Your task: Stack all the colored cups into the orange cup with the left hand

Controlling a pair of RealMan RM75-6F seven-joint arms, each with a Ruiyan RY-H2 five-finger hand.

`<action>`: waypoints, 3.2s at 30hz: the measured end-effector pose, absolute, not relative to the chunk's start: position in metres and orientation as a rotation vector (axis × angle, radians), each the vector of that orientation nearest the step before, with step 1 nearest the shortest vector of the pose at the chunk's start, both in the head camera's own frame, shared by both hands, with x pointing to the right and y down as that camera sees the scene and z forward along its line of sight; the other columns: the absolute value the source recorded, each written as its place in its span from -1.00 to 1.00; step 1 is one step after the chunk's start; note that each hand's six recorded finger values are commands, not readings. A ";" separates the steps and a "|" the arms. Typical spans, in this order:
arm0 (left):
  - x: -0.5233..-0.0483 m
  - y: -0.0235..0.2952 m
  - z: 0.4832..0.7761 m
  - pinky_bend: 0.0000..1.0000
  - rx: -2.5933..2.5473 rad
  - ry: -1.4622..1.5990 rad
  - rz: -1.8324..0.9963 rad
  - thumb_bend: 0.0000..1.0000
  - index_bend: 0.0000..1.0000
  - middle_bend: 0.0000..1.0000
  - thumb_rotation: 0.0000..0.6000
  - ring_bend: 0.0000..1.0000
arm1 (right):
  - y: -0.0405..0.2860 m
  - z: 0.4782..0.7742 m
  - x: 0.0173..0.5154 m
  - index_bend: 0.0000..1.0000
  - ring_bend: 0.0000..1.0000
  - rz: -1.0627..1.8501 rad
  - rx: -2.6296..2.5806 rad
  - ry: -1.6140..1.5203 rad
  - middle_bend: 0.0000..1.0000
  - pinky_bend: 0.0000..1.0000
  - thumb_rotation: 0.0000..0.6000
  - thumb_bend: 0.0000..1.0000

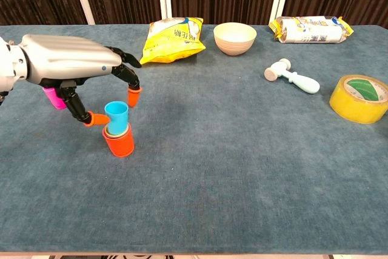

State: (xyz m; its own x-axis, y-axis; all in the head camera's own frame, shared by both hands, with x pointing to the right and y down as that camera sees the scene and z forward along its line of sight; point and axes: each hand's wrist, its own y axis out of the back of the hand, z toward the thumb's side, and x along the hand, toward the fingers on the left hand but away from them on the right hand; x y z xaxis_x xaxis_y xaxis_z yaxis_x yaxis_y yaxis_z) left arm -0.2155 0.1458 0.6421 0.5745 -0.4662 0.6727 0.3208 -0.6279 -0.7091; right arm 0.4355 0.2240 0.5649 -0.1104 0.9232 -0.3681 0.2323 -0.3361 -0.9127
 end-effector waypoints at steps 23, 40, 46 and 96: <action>-0.302 0.110 0.642 -1.00 -1.804 0.338 -1.371 -0.58 -0.51 -0.50 1.00 -1.00 | 0.225 0.565 0.434 -0.82 -0.81 1.492 -1.569 -1.289 -0.91 -0.99 1.00 -0.35; -0.366 0.085 0.686 -1.00 -1.739 0.437 -1.536 -0.53 -0.42 -0.49 1.00 -1.00 | 0.227 0.573 0.432 -0.82 -0.81 1.517 -1.571 -1.263 -0.91 -1.00 1.00 -0.35; -0.365 0.085 0.696 -1.00 -1.730 0.422 -1.546 -0.50 -0.36 -0.48 1.00 -1.00 | 0.227 0.574 0.432 -0.82 -0.81 1.519 -1.574 -1.262 -0.91 -0.99 1.00 -0.35; -0.358 0.086 0.715 -0.98 -1.701 0.404 -1.550 -0.37 -0.07 -0.39 1.00 -1.00 | 0.229 0.581 0.429 -0.82 -0.81 1.534 -1.584 -1.239 -0.91 -0.99 1.00 -0.35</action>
